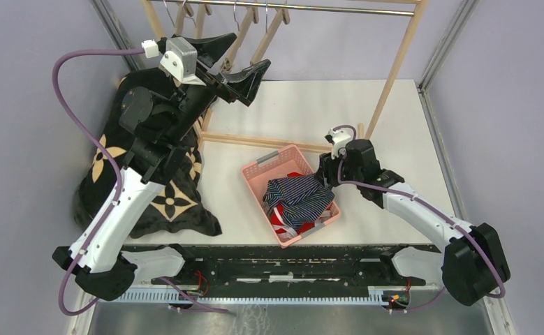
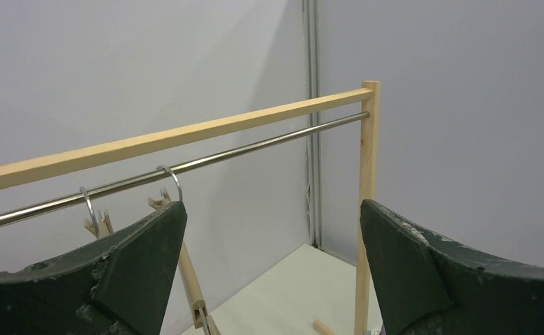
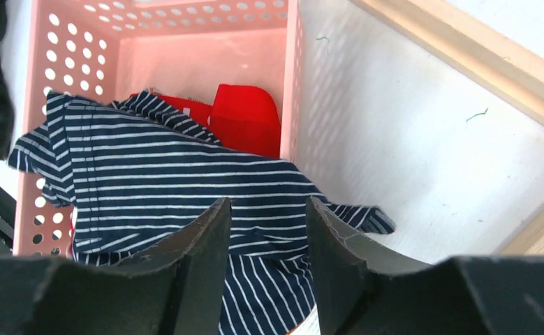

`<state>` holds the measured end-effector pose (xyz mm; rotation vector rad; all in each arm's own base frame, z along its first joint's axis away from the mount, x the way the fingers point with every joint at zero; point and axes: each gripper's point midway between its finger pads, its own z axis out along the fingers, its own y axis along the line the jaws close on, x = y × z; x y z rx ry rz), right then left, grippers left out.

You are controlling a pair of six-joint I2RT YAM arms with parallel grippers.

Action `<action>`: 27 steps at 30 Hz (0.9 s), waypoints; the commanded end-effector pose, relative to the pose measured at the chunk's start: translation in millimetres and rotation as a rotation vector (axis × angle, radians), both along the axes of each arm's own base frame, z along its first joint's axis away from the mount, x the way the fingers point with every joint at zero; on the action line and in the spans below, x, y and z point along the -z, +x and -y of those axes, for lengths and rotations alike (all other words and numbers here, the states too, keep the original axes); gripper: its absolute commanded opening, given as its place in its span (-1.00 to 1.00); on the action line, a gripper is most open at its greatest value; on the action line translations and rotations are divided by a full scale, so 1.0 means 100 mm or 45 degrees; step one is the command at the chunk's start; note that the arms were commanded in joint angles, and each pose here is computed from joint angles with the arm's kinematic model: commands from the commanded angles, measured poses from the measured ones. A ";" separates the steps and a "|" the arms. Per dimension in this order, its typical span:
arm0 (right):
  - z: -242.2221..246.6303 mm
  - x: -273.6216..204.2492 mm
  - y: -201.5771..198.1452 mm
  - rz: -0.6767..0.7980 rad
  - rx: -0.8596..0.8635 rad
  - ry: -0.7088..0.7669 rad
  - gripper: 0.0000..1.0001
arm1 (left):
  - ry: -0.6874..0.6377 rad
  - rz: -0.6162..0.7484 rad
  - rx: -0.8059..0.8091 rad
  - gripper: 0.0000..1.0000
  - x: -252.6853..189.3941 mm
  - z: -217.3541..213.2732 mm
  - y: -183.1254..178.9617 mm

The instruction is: Remove the underwear clipped to the hanger

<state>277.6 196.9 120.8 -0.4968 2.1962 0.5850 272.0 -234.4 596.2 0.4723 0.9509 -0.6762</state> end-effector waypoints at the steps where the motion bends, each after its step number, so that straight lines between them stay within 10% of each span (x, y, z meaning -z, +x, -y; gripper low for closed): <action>1: -0.03 -0.30 0.18 0.129 0.021 0.025 -0.04 | -0.026 0.017 0.048 0.99 -0.07 -0.01 -0.11; 27: -0.70 -0.19 -0.31 0.018 -0.407 0.103 0.32 | 0.008 -0.090 0.099 0.99 0.38 -0.44 -0.82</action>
